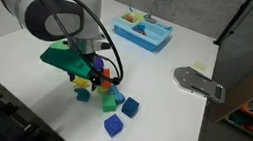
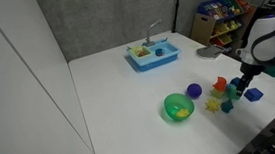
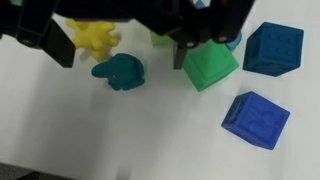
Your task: Put the green toy in the bowl
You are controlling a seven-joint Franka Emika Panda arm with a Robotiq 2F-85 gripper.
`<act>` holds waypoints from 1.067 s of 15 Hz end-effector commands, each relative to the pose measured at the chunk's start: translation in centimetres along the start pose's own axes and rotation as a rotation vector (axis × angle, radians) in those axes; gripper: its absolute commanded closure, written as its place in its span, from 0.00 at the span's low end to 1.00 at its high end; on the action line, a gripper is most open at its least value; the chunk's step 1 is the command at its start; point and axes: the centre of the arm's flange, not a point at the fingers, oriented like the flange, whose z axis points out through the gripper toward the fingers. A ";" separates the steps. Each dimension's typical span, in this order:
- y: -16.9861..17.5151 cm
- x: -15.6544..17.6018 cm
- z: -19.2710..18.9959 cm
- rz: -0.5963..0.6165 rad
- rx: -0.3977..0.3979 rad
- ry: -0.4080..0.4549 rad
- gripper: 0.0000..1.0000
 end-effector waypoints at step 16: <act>-2.6 1.0 7.3 -0.202 -0.030 0.055 0.00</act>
